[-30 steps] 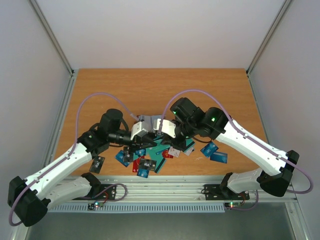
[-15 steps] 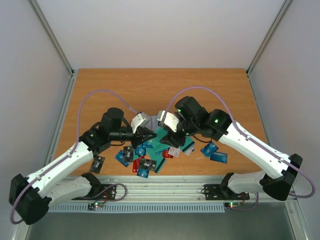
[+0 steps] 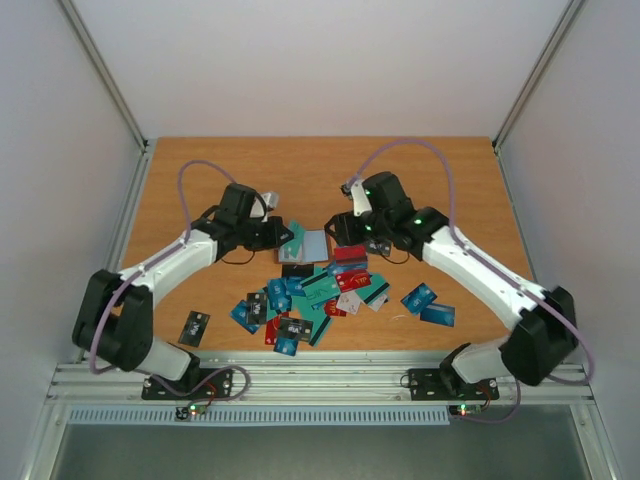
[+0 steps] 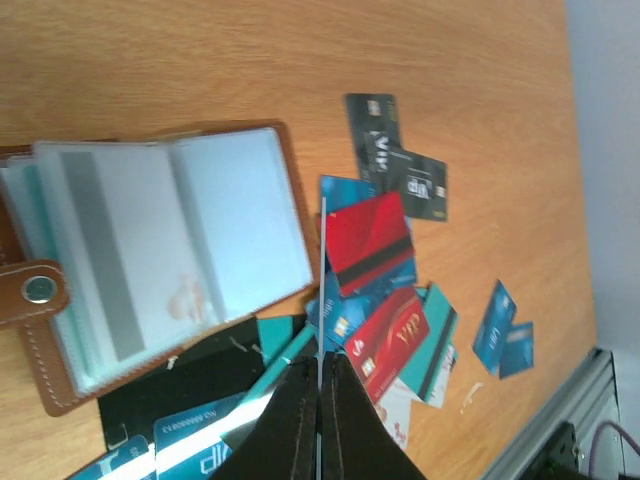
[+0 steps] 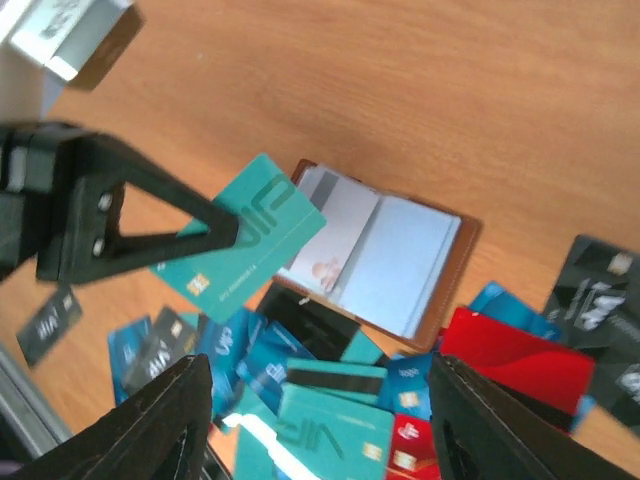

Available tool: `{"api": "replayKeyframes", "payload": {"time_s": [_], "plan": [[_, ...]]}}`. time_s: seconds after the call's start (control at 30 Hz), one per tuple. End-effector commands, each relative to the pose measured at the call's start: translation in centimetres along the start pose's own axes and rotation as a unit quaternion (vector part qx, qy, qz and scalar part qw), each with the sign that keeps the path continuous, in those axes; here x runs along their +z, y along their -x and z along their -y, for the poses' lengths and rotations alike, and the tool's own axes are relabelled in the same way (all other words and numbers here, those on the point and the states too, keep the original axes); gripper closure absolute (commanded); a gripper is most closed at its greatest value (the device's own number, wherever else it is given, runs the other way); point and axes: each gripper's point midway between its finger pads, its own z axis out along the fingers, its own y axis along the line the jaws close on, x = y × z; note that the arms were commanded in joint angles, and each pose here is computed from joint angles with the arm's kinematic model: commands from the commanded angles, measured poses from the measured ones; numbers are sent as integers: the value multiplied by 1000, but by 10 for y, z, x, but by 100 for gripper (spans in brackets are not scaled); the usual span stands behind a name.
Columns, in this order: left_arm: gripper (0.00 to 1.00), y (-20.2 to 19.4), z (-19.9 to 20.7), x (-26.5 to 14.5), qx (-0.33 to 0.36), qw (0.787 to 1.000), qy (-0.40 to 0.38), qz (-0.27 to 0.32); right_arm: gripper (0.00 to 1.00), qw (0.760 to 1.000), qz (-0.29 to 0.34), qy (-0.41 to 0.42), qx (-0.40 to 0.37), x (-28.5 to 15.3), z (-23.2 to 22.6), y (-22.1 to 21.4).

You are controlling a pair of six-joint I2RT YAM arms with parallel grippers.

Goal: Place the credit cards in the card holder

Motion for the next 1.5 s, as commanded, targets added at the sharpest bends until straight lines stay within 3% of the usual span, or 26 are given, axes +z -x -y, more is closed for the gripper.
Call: {"api": "replayKeyframes", "payload": {"time_s": [0.0, 0.13, 0.23, 0.37, 0.9, 1.47], "plan": [[100, 15, -17, 11, -59, 998, 25, -1, 42, 987, 4, 0, 160, 46, 21, 8], [100, 21, -34, 24, -84, 996, 40, -13, 48, 965, -54, 55, 252, 87, 35, -8], [100, 22, -47, 33, -100, 993, 49, -23, 54, 935, -94, 72, 334, 108, 63, -19], [100, 19, -61, 46, -118, 991, 57, -34, 58, 912, -129, 82, 381, 133, 82, -35], [100, 16, -71, 78, -146, 987, 31, -64, 66, 899, -167, 93, 395, 167, 91, -48], [100, 14, -65, 81, -113, 992, -9, -46, 74, 883, -218, 84, 408, 188, 99, -85]]}}
